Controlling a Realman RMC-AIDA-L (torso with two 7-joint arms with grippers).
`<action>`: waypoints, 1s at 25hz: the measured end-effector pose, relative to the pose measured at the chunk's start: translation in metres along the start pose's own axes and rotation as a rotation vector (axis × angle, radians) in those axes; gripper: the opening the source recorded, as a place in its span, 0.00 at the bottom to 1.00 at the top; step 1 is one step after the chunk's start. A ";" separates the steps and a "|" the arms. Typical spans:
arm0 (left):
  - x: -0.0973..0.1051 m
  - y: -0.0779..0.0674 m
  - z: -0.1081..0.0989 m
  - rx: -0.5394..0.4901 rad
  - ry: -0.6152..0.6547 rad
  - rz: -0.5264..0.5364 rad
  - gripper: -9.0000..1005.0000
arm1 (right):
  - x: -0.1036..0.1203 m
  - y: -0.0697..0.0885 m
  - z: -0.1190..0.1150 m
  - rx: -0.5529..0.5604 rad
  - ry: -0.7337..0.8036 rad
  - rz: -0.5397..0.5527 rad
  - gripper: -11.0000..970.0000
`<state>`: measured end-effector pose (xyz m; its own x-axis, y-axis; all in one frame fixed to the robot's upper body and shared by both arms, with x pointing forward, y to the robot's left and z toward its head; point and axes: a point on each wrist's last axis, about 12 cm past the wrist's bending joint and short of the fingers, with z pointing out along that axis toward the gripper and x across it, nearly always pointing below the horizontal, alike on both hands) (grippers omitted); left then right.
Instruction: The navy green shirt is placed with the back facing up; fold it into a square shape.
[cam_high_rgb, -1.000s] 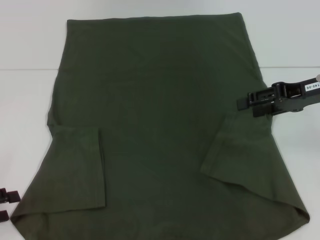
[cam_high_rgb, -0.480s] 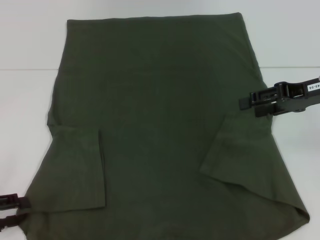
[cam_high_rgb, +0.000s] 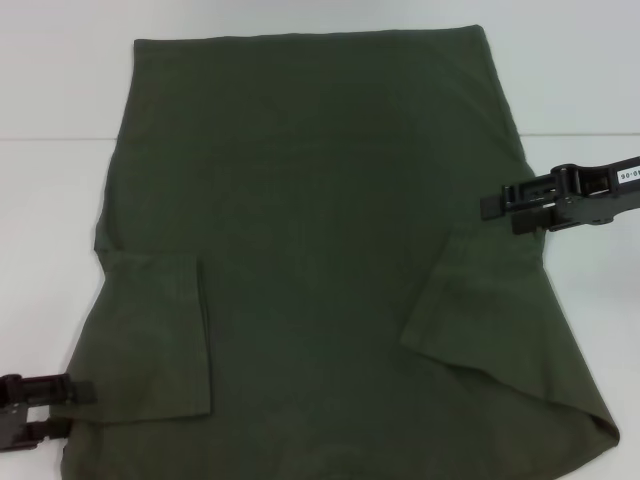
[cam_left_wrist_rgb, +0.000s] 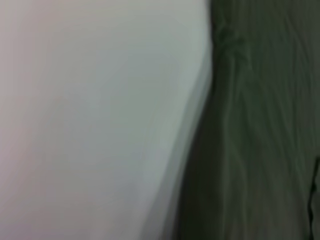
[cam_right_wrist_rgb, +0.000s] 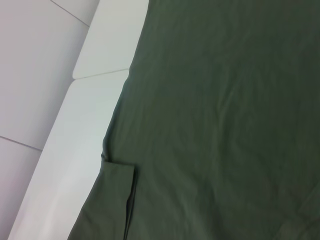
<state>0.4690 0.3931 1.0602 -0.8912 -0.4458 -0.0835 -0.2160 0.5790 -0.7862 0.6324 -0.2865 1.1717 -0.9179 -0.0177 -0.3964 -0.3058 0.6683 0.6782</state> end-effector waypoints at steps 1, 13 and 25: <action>-0.001 -0.002 0.002 0.005 0.003 0.006 0.70 | 0.000 0.000 0.000 -0.001 0.000 0.000 0.79; -0.008 -0.013 0.012 -0.005 0.025 0.038 0.71 | 0.003 -0.004 -0.004 -0.001 -0.006 0.012 0.79; -0.009 -0.016 0.014 -0.016 0.029 0.045 0.21 | 0.002 -0.005 -0.006 -0.003 -0.015 0.017 0.79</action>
<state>0.4862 0.3783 1.0645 -0.9113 -0.3993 -0.1004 -0.1816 0.6086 -0.7724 0.6302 -0.2941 1.1714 -0.9192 0.0048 -0.3938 -0.2907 0.6663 0.6867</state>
